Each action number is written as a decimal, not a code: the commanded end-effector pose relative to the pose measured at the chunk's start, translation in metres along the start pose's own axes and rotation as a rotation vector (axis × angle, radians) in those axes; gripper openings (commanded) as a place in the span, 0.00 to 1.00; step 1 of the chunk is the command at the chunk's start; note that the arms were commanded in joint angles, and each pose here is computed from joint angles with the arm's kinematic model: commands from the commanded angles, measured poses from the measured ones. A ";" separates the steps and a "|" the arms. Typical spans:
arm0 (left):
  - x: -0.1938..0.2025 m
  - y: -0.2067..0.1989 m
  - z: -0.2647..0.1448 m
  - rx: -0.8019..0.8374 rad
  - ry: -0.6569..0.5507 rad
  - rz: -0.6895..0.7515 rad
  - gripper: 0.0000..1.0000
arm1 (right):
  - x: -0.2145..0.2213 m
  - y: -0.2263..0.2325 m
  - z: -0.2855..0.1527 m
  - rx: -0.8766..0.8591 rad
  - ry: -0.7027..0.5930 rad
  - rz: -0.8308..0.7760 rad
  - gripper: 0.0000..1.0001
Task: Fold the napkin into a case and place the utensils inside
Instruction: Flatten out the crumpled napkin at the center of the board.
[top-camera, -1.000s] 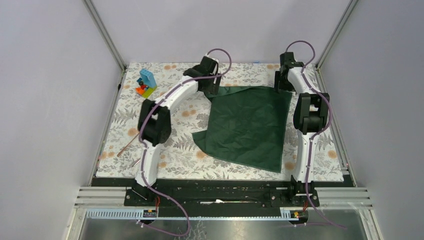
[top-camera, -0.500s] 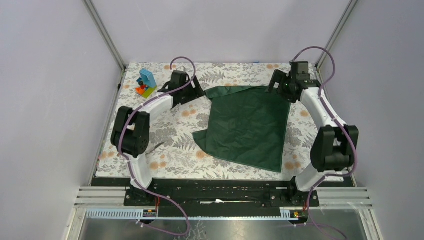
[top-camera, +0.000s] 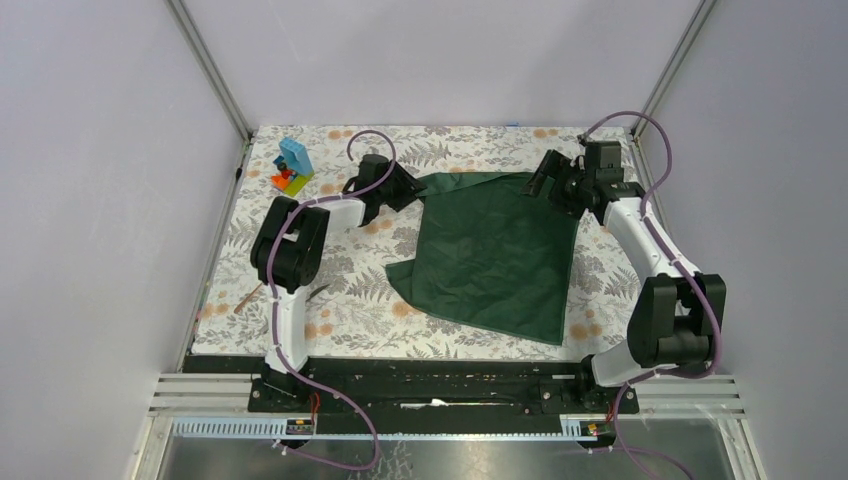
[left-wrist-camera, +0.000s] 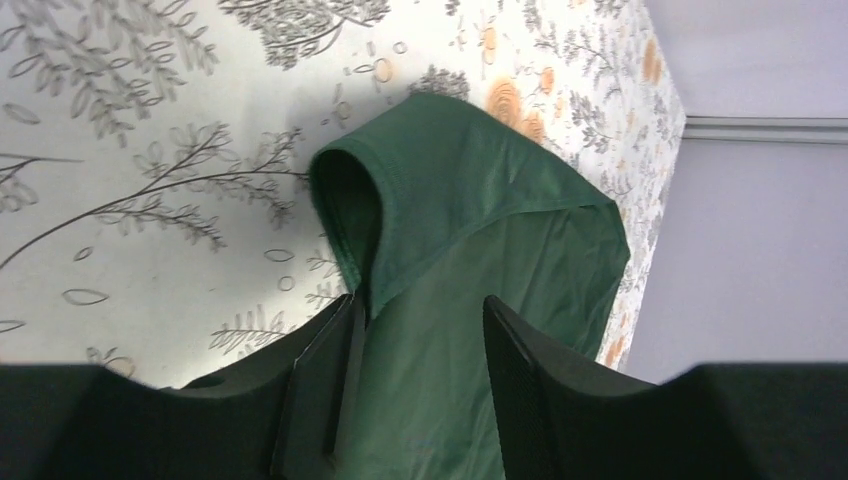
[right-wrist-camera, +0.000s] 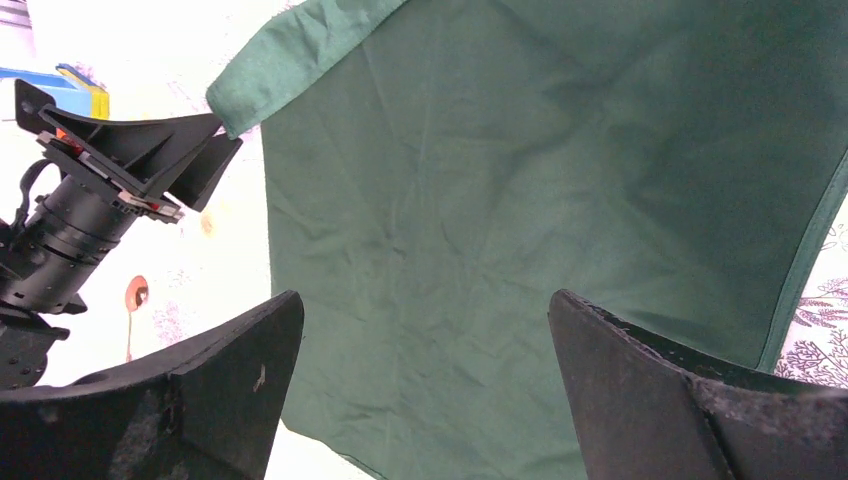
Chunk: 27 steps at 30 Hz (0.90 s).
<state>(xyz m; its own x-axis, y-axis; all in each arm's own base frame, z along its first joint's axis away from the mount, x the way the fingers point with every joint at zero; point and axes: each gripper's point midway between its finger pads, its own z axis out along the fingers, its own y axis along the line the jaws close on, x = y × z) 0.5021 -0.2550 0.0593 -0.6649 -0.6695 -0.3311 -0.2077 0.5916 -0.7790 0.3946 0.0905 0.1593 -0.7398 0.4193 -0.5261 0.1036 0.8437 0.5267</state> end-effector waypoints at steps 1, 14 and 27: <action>-0.021 -0.034 0.006 0.112 -0.084 -0.008 0.48 | -0.018 0.025 -0.020 -0.082 -0.079 -0.035 1.00; -0.060 -0.091 0.015 0.275 -0.194 0.122 0.01 | -0.022 0.025 -0.028 -0.069 -0.119 -0.047 0.99; -0.123 -0.137 0.076 0.419 -0.277 0.110 0.40 | 0.003 0.019 -0.009 -0.105 -0.068 0.097 0.99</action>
<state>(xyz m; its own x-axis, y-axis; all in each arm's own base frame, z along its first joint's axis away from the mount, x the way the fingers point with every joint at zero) 0.6482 -0.2848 0.1601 -0.4132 -0.7815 -0.4674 0.2085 0.4185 -0.8840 0.3852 0.0945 0.1575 -0.6987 0.4959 -0.5157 0.1306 0.7971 0.5896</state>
